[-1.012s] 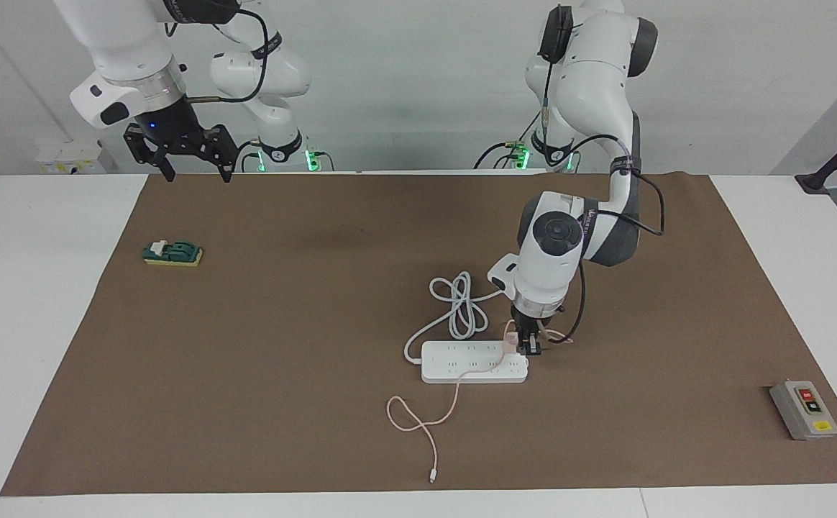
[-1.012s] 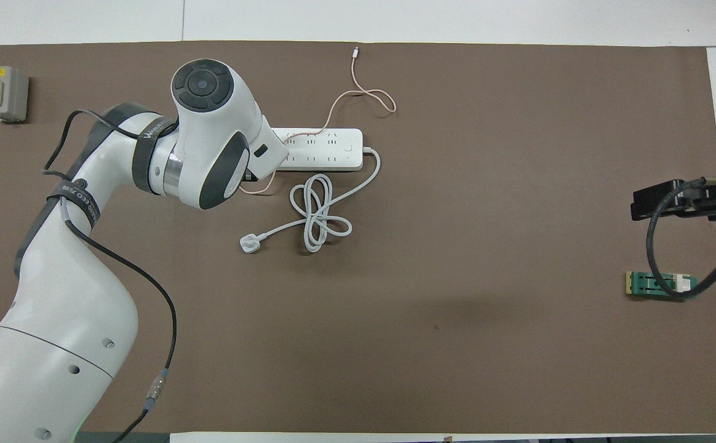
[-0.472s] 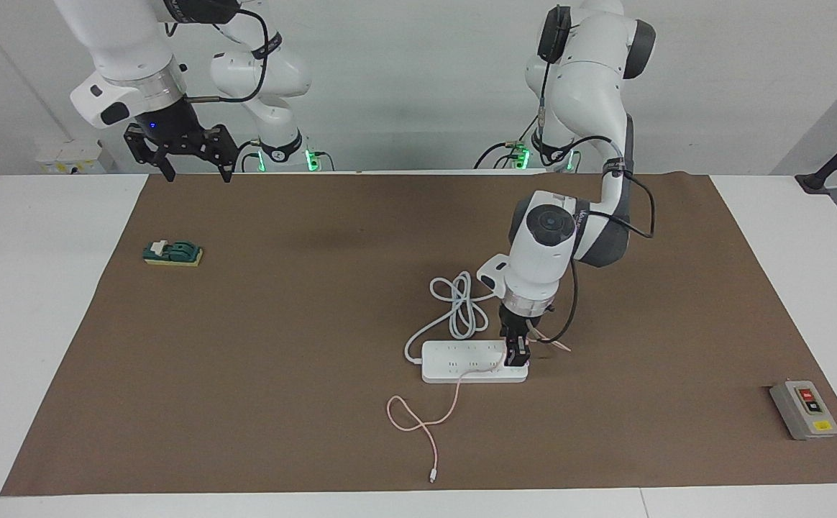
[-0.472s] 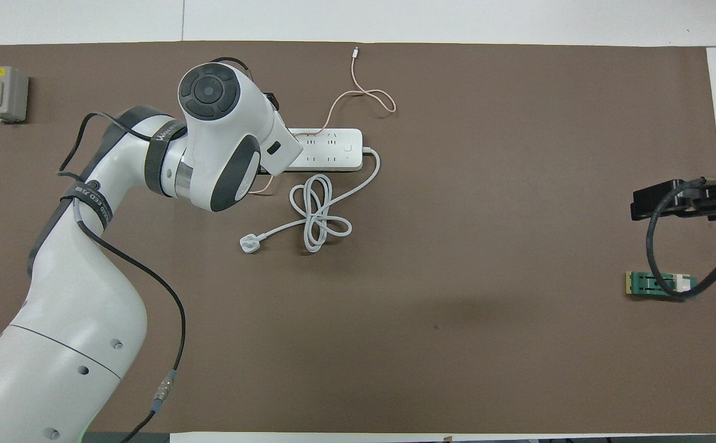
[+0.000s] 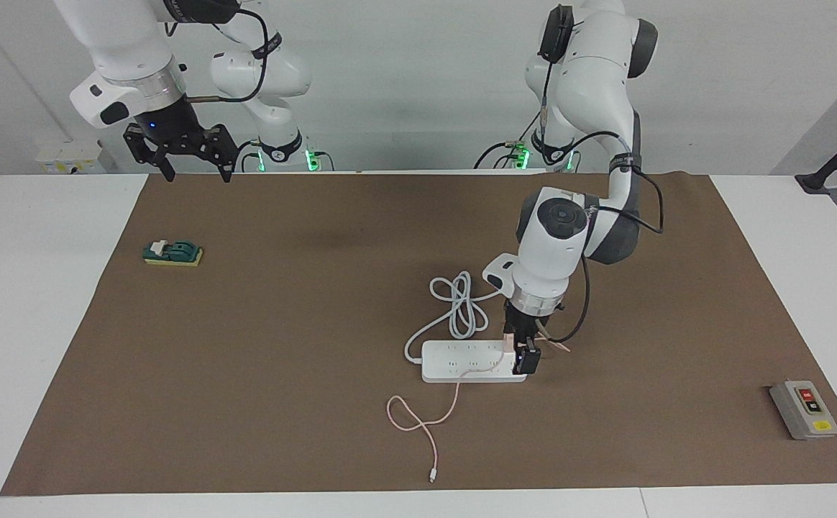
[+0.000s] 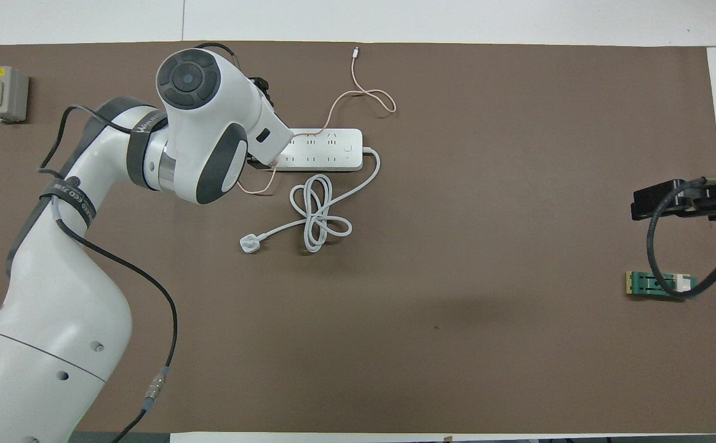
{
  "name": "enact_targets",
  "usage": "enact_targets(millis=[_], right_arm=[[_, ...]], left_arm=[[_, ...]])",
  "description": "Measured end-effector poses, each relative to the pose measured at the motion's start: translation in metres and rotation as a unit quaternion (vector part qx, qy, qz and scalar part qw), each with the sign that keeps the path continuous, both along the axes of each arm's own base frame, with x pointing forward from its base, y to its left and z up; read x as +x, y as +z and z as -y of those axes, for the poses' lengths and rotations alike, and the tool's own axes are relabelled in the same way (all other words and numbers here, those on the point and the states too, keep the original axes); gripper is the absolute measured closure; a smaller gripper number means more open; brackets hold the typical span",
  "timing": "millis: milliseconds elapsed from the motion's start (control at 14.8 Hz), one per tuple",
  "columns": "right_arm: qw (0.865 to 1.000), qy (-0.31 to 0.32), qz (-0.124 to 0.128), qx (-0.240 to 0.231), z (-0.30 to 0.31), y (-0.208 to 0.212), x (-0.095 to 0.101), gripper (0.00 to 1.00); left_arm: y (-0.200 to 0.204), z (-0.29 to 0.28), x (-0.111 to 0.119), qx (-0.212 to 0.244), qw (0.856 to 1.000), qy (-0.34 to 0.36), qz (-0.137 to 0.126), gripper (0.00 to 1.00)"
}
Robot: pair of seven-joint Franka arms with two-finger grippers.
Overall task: Plug charger into power strip
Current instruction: 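Open the left gripper and lift it away from the plugged charger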
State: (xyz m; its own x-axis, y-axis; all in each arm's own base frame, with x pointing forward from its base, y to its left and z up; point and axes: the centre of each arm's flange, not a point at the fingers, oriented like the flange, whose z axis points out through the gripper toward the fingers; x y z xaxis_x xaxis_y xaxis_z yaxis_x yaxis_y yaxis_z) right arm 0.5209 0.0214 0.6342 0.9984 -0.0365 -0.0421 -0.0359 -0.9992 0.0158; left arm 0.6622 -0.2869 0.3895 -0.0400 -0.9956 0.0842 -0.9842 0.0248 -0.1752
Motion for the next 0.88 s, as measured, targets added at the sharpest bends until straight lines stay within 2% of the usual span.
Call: enact_targets(millis=[202, 472, 674, 877], right_arm=[[1.0, 0.0, 0.0, 0.0, 0.0, 0.0, 0.0, 0.0], [1.0, 0.0, 0.0, 0.0, 0.0, 0.0, 0.0, 0.0], [1.0, 0.0, 0.0, 0.0, 0.0, 0.0, 0.0, 0.0], [1.0, 0.0, 0.0, 0.0, 0.0, 0.0, 0.0, 0.0]], left_arm=[[0.05, -0.013, -0.009, -0.019, 0.999, 0.039, -0.007, 0.0], [0.09, -0.041, -0.016, -0.071, 0.99, 0.115, -0.043, 0.0], [0.118, -0.065, -0.022, -0.079, 0.983, 0.153, -0.056, 0.0], [0.153, -0.095, -0.032, -0.082, 0.971, 0.215, -0.065, 0.0]])
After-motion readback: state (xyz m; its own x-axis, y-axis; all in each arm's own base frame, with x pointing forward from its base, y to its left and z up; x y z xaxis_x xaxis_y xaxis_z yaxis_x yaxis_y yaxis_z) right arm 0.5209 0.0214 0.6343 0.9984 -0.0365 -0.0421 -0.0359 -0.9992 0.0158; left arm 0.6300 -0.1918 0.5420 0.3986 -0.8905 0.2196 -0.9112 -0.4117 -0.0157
